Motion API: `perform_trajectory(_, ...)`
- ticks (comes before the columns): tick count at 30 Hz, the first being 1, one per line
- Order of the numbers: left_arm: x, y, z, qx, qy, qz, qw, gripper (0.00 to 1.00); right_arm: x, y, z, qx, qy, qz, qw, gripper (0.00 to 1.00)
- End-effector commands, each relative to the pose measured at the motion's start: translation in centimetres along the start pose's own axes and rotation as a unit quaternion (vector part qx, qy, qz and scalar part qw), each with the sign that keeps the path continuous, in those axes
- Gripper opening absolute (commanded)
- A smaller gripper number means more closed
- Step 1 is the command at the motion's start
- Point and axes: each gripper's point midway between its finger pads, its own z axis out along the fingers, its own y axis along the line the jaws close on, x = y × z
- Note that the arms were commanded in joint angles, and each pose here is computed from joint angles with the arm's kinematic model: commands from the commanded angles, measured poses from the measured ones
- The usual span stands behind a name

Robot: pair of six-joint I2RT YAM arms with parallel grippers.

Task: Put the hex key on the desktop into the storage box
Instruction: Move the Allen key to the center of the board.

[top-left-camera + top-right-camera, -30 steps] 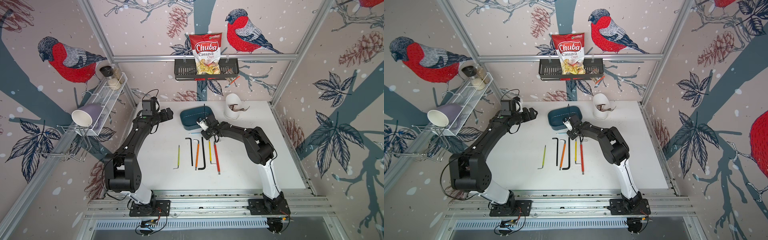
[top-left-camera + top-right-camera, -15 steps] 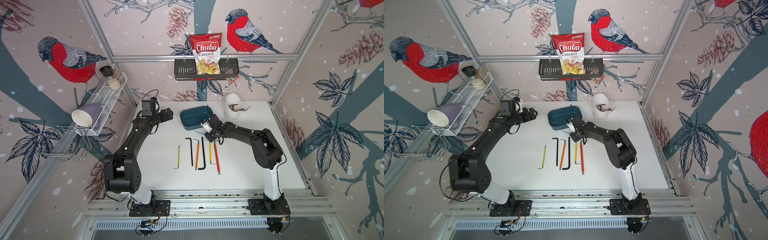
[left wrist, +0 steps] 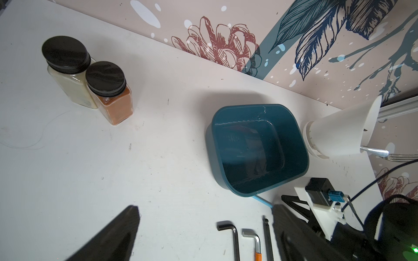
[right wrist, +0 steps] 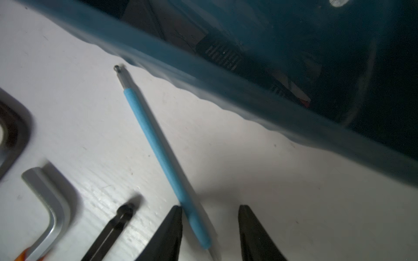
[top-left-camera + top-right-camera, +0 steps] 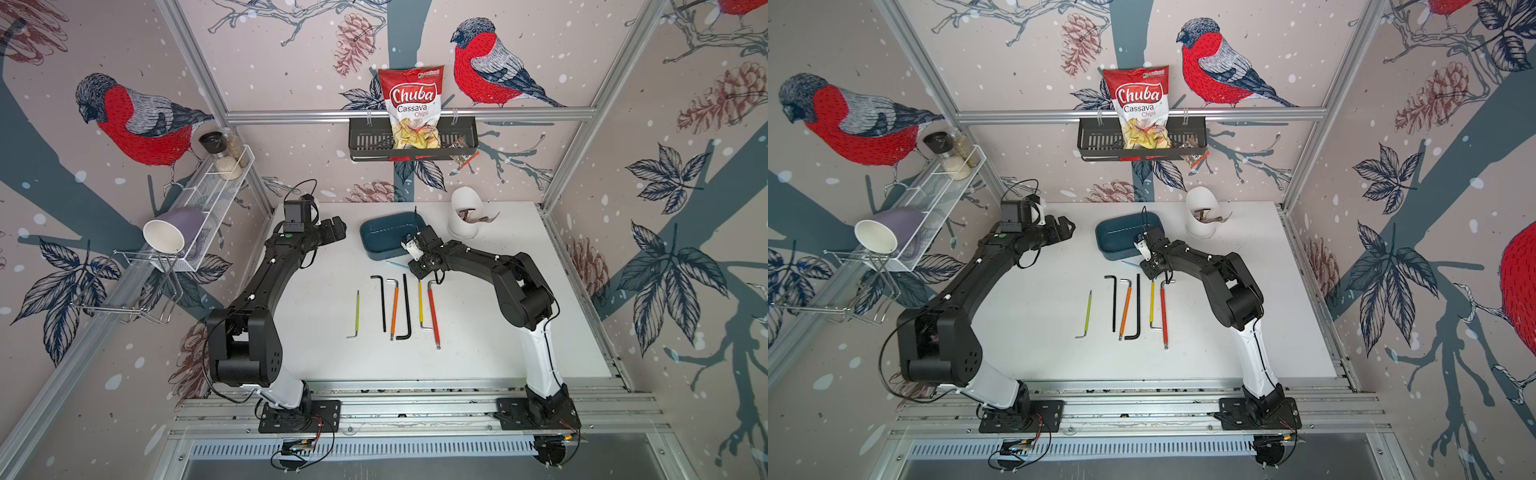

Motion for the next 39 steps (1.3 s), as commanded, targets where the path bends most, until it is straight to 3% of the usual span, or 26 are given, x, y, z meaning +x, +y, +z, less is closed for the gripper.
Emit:
perform_trajectory(1,-0.6,-0.1,-0.1,0.002,-0.01,0.005,1.0,0.95,2.8,1.0,0.9,-0.017,0.039,-0.008,0.999,0.46)
perform_trajectory(12,-0.5,0.1,0.0,-0.002,-0.009,0.005,1.0,0.95,6.5,1.8,1.8,0.004,0.073,-0.004,0.997,0.36)
perform_trajectory(20,-0.5,0.2,-0.1,-0.007,-0.011,0.007,1.0,0.95,7.1,2.4,1.0,0.011,0.067,-0.006,0.998,0.0)
perform_trajectory(35,-0.5,0.4,-0.2,-0.012,-0.013,0.008,1.0,0.95,1.6,1.9,-5.7,0.016,-0.025,-0.017,0.999,0.0)
perform_trajectory(39,-0.4,0.4,-0.1,-0.012,-0.012,0.008,1.0,0.95,1.0,1.7,-5.6,0.011,-0.012,-0.017,1.0,0.0)
